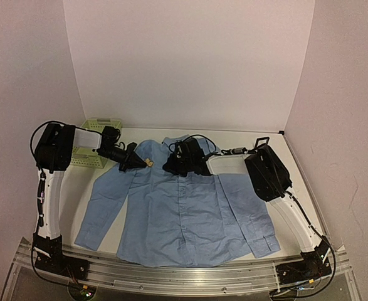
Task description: Pin the brooch onto the clothing
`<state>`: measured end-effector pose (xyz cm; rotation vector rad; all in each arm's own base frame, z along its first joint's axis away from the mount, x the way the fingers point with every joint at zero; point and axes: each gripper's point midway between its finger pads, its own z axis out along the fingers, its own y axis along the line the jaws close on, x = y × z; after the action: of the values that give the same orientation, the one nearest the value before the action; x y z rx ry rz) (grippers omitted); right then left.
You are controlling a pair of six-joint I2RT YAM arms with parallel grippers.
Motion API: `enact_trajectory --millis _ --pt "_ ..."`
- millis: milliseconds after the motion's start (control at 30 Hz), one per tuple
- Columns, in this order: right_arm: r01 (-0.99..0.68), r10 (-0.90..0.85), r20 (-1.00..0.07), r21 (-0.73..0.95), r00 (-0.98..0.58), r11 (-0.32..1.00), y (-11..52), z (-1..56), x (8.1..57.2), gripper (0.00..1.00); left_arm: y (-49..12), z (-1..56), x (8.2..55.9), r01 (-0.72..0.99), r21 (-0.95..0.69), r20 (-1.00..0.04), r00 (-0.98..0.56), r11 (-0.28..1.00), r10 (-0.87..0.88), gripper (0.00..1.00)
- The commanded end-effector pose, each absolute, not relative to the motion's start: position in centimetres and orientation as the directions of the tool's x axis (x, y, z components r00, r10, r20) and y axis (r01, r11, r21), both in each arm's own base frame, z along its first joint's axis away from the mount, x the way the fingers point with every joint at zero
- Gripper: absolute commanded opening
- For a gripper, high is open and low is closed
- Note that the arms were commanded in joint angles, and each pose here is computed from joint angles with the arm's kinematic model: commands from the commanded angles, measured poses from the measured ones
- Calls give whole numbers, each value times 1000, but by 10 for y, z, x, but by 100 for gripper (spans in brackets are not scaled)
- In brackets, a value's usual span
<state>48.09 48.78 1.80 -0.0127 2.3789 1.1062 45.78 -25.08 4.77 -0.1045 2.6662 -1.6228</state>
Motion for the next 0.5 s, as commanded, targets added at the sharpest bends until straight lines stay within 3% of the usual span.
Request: enact_trajectory --millis 0,467 --pt "-184 223 -427 724 -876 665 484 4 484 0 -252 47 458 -44 -904 21 -998 425 -60 0" --pt "-106 247 -356 733 -901 672 480 -23 478 0 -261 52 457 -103 -936 75 -992 336 -97 0"
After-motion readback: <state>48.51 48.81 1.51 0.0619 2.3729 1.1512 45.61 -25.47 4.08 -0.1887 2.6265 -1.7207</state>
